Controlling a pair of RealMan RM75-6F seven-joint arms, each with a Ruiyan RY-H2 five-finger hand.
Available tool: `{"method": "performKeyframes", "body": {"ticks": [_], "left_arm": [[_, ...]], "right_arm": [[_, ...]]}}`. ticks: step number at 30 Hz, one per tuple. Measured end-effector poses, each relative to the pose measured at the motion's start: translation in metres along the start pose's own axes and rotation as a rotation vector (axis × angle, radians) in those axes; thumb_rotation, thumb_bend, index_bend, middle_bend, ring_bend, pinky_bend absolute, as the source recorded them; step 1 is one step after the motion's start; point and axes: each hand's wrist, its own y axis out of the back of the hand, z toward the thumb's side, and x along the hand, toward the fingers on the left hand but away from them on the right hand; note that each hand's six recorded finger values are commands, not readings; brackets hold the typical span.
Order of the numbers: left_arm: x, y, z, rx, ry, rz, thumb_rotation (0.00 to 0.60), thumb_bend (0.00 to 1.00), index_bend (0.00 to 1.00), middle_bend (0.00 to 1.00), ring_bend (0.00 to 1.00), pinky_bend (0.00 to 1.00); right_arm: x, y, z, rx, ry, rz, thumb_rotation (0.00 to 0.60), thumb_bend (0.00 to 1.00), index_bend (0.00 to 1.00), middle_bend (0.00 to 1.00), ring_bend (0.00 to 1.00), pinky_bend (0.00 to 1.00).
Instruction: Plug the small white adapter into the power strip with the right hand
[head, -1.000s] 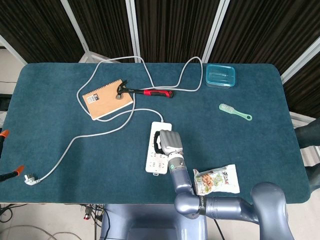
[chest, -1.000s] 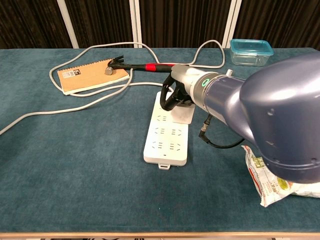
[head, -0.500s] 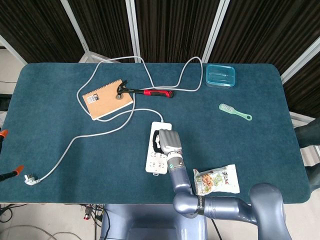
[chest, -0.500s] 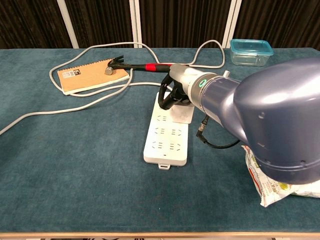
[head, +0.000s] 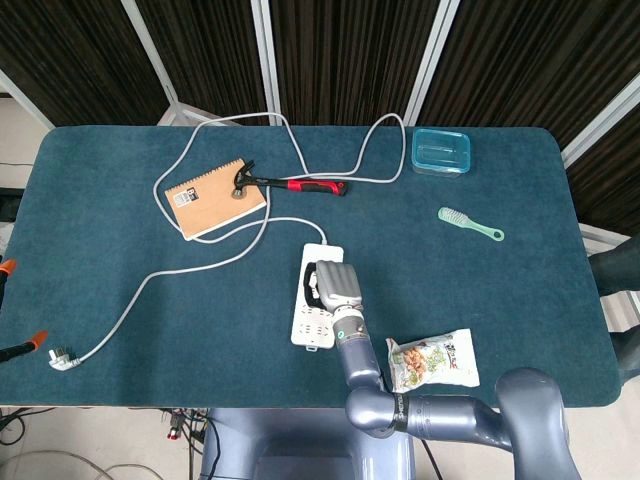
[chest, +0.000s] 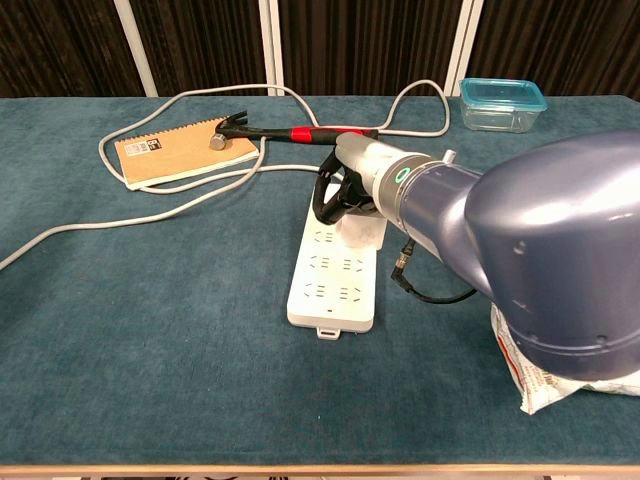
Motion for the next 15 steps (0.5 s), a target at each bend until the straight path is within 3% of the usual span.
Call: {"method": "performKeyframes", "body": {"ticks": [15], "left_arm": [[0.0004, 0.0001, 0.0001, 0.0, 0.0, 0.002, 0.6, 0.07, 0.09, 0.0, 0.0, 0.0]], "right_arm": [[-0.0056, 0.0001, -0.0046, 0.002, -0.022, -0.003, 0.6, 0.76, 1.0, 0.91, 0.9, 1.0]]}}
